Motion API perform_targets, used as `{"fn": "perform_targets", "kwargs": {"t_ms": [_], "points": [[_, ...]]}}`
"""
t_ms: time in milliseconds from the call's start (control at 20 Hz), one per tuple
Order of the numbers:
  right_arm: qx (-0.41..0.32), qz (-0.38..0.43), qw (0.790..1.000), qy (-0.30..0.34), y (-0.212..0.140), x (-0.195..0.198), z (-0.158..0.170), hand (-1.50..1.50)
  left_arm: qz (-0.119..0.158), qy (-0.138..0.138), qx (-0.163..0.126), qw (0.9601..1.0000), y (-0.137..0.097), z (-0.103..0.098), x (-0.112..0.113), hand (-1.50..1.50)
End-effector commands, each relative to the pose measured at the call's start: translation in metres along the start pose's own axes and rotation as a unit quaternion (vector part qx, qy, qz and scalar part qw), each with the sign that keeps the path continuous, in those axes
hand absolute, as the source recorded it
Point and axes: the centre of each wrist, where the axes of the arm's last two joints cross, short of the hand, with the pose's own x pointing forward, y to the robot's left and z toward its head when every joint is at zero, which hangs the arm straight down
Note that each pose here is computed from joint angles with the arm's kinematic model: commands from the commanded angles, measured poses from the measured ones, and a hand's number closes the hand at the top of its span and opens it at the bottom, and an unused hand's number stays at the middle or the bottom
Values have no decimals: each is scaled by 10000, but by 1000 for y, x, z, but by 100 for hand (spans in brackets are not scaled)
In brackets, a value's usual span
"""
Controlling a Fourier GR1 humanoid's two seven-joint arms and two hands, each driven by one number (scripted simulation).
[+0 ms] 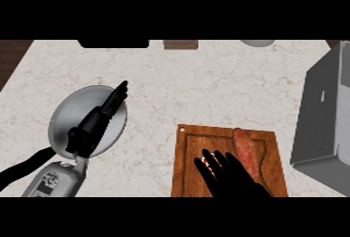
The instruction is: Pick the cupcake from the cutting board and place it in the cardboard box
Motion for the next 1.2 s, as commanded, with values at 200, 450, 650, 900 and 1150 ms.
{"fn": "perform_targets", "kwargs": {"t_ms": [200,450,650,900,1150], "points": [[315,20,9989,360,22,-4,-33,-150,57,-3,-70,10000,4,3,-18,0],[218,29,9992,346,31,-27,-32,-150,24,90,-46,9999,-3,10,9,0],[99,39,9999,125,25,-37,-25,-150,64,20,3,10000,-11,8,-1,0],[182,203,9993,237,39,-16,-57,-150,-61,-39,5,10000,3,10,4,0],[320,154,9991,244,21,-32,-48,-150,-27,-26,95,9999,-6,-2,5,0]]}}
